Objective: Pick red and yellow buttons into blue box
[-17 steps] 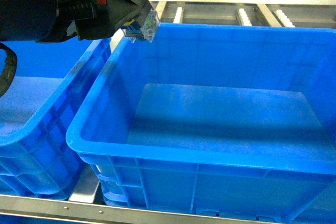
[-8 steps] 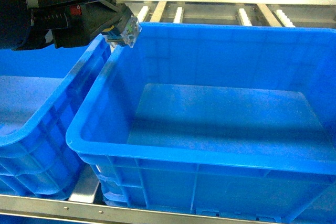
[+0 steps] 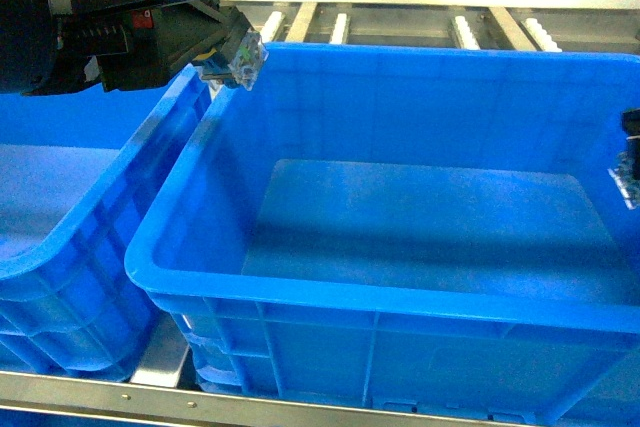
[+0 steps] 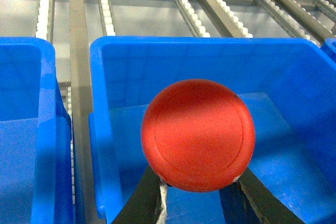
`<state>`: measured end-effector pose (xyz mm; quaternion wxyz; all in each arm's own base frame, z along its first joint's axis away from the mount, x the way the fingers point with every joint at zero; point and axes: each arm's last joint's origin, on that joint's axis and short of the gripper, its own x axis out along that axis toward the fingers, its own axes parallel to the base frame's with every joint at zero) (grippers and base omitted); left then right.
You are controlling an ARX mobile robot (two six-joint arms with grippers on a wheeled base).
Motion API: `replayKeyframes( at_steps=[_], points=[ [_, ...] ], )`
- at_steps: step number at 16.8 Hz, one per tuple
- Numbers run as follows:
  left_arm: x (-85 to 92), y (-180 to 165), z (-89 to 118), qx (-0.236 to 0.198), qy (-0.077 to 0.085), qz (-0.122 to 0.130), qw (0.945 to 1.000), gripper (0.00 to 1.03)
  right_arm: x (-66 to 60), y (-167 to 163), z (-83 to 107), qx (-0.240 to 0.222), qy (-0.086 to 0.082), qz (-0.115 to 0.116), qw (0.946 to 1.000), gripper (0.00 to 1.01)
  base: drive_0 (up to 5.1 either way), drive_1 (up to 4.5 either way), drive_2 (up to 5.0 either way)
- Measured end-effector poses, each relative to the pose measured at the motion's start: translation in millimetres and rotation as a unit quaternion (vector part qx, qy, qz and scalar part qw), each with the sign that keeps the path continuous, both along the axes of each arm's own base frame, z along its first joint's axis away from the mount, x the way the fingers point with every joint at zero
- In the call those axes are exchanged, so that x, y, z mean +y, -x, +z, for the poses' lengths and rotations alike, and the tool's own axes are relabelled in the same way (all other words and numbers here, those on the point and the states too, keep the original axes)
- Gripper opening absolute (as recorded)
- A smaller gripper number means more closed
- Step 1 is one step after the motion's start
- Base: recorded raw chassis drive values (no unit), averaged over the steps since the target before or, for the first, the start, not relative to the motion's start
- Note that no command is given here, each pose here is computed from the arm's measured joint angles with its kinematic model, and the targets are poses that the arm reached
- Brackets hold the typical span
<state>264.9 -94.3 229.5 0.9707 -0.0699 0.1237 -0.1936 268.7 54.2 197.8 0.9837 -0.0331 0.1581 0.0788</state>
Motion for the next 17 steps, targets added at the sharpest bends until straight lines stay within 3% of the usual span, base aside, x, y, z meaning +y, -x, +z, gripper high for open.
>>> replayKeyframes(
  at_steps=[2,4,6,9,10,11,13,14,17],
  points=[
    [0.0,0,0,0.000,0.000,0.000,1.0000,0.18,10.8,-25,-11.9,0.042,0.010,0.012,0.9990,0.32,0.0,0.00,0.0],
    [0.0,0,0,0.000,0.000,0.000,1.0000,0.18,20.7,-50,-24.6,0.097,0.017,0.030,0.9947,0.32,0.0,0.00,0.0],
    [0.0,0,0,0.000,0.000,0.000,1.0000,0.18,24.8,-63,-36.1,0.132,0.024,0.029,0.9906,0.36,0.0,0.00,0.0],
    [0.0,0,0,0.000,0.000,0.000,1.0000,0.18,25.4,-66,-33.6,0.110,0.022,0.028,0.9933,0.70,0.0,0.00,0.0],
    [0.0,0,0,0.000,0.000,0.000,1.0000,0.18,24.5,-63,-32.6,0.096,0.019,0.026,0.9948,0.87,0.0,0.00,0.0],
    [0.0,0,0,0.000,0.000,0.000,1.0000,0.18,19.9,-58,-28.3,0.081,0.015,0.016,0.9965,0.99,0.0,0.00,0.0],
    [0.0,0,0,0.000,0.000,0.000,1.0000,0.18,9.2,-45,-13.0,0.034,0.003,0.000,0.9994,0.97,0.0,0.00,0.0],
    [0.0,0,0,0.000,0.000,0.000,1.0000,0.18,-2.2,-31,-1.7,0.002,-0.004,-0.012,0.9999,0.98,0.0,0.00,0.0],
    [0.0,0,0,0.000,0.000,0.000,1.0000,0.18,-28.1,4,11.4,-0.039,-0.013,-0.042,0.9983,0.98,0.0,0.00,0.0]
  ],
)
